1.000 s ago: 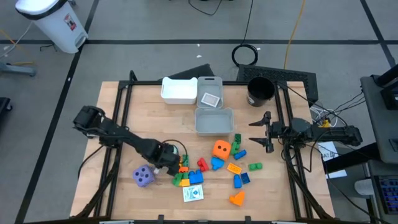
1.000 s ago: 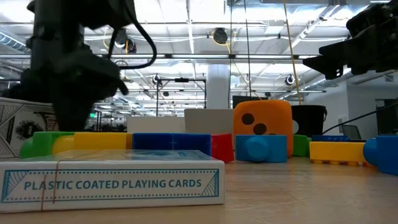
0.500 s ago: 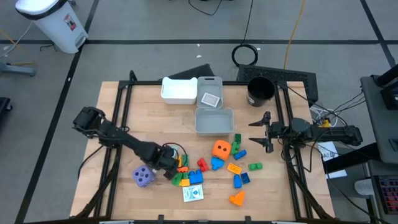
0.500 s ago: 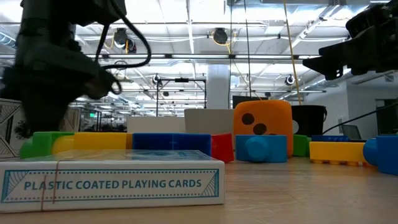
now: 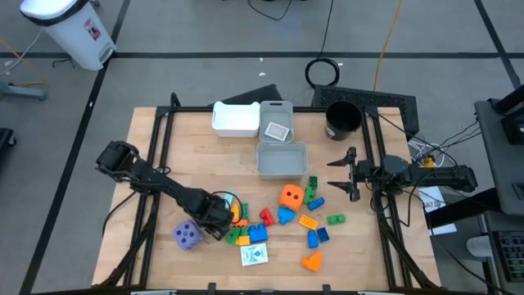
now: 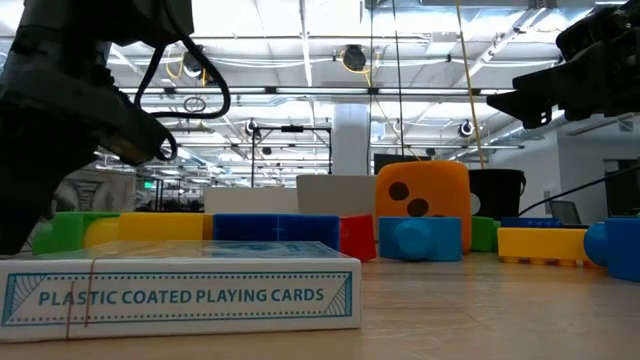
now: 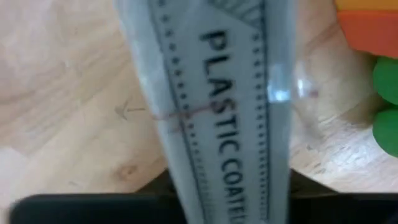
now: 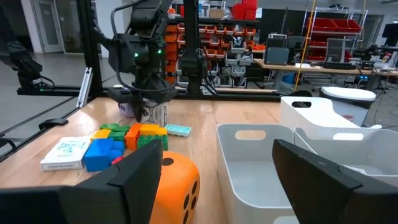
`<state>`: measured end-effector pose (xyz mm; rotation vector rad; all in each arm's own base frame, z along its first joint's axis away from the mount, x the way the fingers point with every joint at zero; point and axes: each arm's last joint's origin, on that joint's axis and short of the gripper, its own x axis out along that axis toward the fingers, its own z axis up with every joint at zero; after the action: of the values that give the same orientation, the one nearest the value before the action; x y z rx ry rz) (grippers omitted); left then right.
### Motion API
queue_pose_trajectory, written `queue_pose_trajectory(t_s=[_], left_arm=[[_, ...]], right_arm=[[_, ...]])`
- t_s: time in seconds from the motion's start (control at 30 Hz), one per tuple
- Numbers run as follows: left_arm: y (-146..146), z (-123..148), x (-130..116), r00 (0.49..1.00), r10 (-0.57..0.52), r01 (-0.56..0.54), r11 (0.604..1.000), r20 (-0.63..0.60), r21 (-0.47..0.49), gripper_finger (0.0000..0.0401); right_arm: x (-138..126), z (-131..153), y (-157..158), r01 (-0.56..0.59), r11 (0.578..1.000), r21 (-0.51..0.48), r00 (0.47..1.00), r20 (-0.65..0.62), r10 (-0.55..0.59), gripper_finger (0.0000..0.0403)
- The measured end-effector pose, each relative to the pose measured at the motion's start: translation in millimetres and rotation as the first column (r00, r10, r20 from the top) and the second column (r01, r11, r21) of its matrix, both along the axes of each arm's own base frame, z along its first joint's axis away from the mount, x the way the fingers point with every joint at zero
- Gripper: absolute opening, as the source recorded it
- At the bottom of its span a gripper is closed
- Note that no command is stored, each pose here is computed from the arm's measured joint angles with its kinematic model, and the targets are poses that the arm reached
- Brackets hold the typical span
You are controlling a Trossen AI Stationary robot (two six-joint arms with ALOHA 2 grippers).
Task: Pick & Place Toys
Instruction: Put the black playing card box into the top gray bin
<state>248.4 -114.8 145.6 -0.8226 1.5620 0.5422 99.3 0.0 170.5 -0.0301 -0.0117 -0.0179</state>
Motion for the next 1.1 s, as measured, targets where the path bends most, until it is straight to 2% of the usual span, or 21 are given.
queue_pose_trajectory(t_s=[0.07, 0.23, 0.37, 0.47, 0.57, 0.63, 0.83, 0.97, 1.1], left_arm=[[1, 5, -1, 0.999, -0.011, 0.01, 1.0, 0.032, 0.015, 0.0068], [6, 32, -5, 0.985, 0.014, -0.026, 0.997, 0.172, 0.067, 0.0068], [19, 64, -13, 0.935, 0.074, -0.123, 0.985, 0.347, 0.122, 0.0068], [34, 88, -16, 0.848, 0.163, -0.269, 0.952, 0.504, 0.146, 0.0069], [53, 108, -10, 0.726, 0.198, -0.374, 0.917, 0.659, 0.137, 0.0084], [71, 118, -1, 0.653, 0.169, -0.39, 0.91, 0.738, 0.137, 0.0087], [132, 139, 30, 0.43, 0.1, -0.356, 0.932, 0.897, 0.066, 0.0072], [176, 137, 40, 0.348, 0.099, -0.361, 0.932, 0.932, 0.036, 0.0072], [213, 123, 46, 0.336, 0.105, -0.406, 0.913, 0.936, 0.044, 0.0072]], right_arm=[[0, 0, 0, 0.0, 1.0, 0.0, 1.0, 0.0, 0.0, 0.0277], [0, 0, 0, 0.0, 1.0, 0.0, 1.0, 0.0, 0.0, 0.0279], [0, 0, 0, 0.0, 1.0, 0.0, 1.0, 0.0, 0.0, 0.0276], [0, 0, 0, 0.0, 1.0, 0.0, 1.0, 0.0, 0.0, 0.0277], [0, 0, 0, 0.0, 1.0, 0.0, 1.0, 0.0, 0.0, 0.0279], [0, 0, 0, 0.0, 1.0, 0.0, 1.0, 0.0, 0.0, 0.0278], [0, 0, 0, -0.001, 1.0, 0.0, 1.0, 0.0, 0.001, 0.0277], [0, 0, 0, -0.001, 1.0, 0.0, 1.0, 0.0, 0.001, 0.0279], [0, 0, 0, -0.001, 1.0, 0.0, 1.0, 0.0, 0.001, 0.0277]])
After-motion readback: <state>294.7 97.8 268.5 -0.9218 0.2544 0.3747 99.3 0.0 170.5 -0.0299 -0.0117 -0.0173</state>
